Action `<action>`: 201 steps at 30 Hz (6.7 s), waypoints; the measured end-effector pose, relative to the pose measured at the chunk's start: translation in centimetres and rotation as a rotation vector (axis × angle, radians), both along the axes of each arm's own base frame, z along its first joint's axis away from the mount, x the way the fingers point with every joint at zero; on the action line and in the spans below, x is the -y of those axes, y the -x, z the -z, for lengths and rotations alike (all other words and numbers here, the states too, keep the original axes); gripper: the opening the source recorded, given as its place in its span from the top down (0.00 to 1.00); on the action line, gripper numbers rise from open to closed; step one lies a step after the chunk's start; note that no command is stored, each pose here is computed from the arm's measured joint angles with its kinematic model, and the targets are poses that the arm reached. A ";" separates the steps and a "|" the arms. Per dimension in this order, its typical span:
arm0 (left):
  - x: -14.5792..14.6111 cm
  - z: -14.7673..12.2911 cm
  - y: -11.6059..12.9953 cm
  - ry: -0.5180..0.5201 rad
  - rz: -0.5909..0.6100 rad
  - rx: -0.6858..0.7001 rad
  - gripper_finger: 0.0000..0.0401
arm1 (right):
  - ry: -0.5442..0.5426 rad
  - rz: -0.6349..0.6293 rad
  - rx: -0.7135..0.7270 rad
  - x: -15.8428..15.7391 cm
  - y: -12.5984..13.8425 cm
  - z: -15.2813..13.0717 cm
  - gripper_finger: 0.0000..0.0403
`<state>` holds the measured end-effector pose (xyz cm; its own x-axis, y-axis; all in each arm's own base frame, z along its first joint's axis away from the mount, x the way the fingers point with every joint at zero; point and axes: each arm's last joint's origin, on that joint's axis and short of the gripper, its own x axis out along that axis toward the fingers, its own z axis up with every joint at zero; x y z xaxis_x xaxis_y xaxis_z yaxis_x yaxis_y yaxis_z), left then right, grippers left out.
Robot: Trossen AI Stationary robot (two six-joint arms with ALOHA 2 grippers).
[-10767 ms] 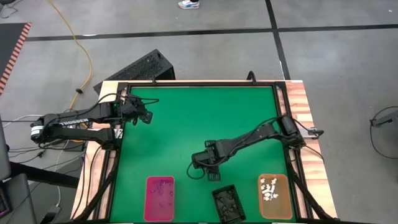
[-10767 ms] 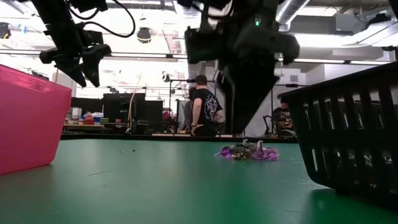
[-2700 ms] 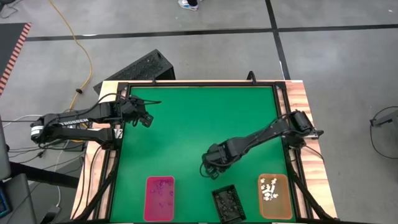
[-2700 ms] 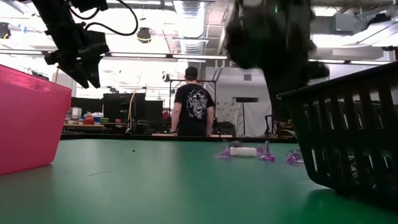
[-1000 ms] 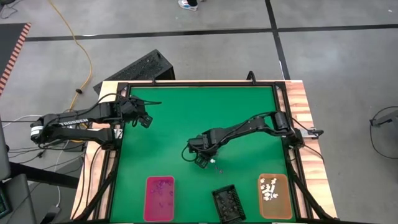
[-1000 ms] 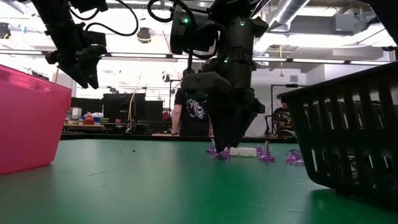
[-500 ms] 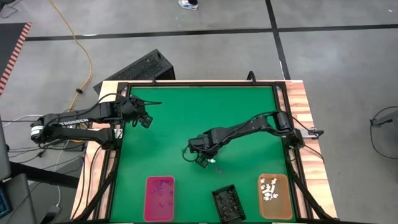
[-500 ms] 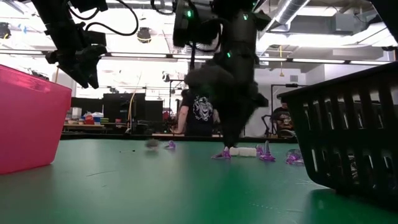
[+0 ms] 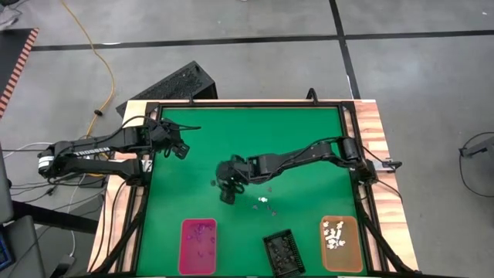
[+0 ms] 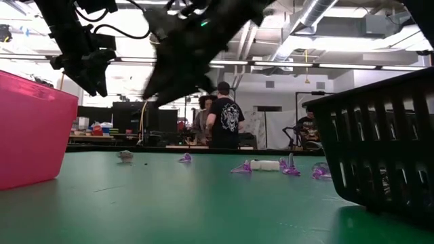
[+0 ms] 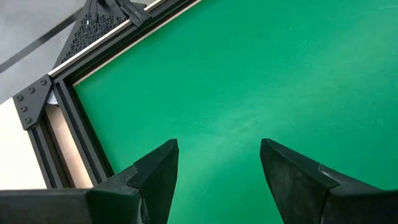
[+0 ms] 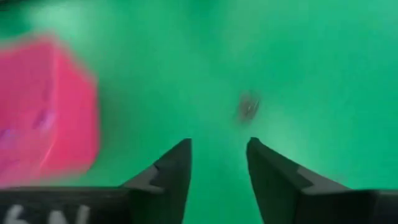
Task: Sort Halloween decoration
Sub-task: Put the black skull toy into the black organizing bin, then put the violet witch hat toy into the red organizing bin
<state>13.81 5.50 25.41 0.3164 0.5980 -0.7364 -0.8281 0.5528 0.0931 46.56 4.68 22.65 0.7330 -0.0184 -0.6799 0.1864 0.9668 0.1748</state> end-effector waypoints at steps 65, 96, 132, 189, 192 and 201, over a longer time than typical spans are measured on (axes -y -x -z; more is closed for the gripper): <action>-0.5 0.9 -1.1 -0.008 0.019 -0.079 0.45 | -0.327 0.094 -0.262 -17.2 11.9 -5.2 0.69; 0.0 1.0 -1.6 0.158 0.135 0.009 0.45 | -0.303 0.414 -0.586 -11.1 10.2 -1.3 0.41; -0.2 1.0 -1.5 0.098 0.105 -0.021 0.45 | -0.365 0.413 -0.594 -5.6 9.8 6.2 0.76; -0.1 1.1 -1.4 0.130 0.096 -0.023 0.45 | -0.342 -0.332 0.016 -9.4 -5.4 -0.6 0.68; -0.1 1.1 -1.4 0.130 0.096 -0.022 0.45 | -0.335 -0.327 -0.005 -9.1 -5.3 -0.6 0.62; -0.1 1.1 -1.4 0.147 0.105 -0.015 0.45 | -0.267 0.108 -0.209 -4.3 -3.3 -4.4 0.61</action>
